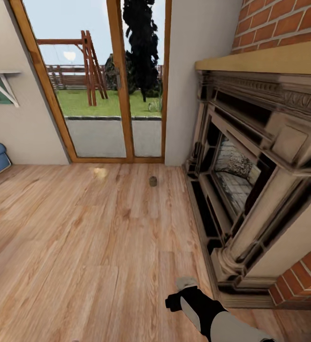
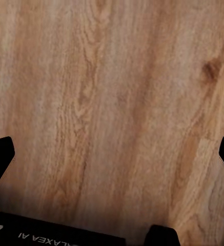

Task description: Place each of the two pumpkins and all three candles from the living room inside a cabinet in the living room (use any cabinet), then make sure every cabinet is closed, and position the cauldron so it is next to a table in the living room.

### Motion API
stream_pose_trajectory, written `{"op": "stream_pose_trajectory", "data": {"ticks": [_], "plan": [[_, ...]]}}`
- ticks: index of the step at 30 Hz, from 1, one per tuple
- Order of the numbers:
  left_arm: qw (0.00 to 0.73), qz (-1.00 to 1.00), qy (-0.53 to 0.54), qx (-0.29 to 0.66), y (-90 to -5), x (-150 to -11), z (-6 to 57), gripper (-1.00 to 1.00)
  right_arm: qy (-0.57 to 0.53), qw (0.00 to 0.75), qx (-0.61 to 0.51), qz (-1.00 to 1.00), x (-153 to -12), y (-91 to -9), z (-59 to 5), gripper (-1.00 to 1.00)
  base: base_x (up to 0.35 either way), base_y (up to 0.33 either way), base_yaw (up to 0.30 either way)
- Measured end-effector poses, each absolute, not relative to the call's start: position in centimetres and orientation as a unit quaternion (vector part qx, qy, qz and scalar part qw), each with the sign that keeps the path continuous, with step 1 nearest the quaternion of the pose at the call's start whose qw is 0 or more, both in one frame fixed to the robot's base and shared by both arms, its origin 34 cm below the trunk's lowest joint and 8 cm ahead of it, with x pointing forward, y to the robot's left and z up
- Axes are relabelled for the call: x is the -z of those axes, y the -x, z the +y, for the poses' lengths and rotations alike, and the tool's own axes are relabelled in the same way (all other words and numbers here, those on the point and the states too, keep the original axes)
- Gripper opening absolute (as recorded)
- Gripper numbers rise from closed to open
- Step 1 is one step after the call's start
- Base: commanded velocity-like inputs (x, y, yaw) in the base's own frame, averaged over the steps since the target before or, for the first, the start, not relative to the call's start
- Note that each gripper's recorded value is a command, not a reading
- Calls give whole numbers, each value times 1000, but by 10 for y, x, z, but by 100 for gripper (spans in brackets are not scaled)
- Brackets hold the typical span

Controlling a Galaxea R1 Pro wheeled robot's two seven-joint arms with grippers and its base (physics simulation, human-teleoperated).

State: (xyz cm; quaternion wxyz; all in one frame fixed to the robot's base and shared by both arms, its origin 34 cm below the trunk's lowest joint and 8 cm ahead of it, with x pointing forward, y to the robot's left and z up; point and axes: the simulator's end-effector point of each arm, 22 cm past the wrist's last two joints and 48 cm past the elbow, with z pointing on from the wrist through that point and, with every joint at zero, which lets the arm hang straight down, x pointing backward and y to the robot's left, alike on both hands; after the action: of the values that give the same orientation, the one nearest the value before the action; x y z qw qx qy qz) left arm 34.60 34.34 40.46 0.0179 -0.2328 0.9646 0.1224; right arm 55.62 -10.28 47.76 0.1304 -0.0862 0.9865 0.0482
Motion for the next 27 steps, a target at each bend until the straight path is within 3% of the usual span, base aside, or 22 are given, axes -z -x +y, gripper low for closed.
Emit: {"op": "stream_pose_trajectory", "data": {"ticks": [14,17,27], "plan": [[18,965,232,-123,-346,-405,345,100,80,153,-49,984,-476,-561,-104,100,328,0,4],[18,965,231,-123,-346,-405,344,100,69,202,-43,976,-475,-571,-112,100,328,0,0],[18,965,231,-123,-346,-405,344,100,60,252,-28,965,-470,-569,-129,100,328,0,0]]}}
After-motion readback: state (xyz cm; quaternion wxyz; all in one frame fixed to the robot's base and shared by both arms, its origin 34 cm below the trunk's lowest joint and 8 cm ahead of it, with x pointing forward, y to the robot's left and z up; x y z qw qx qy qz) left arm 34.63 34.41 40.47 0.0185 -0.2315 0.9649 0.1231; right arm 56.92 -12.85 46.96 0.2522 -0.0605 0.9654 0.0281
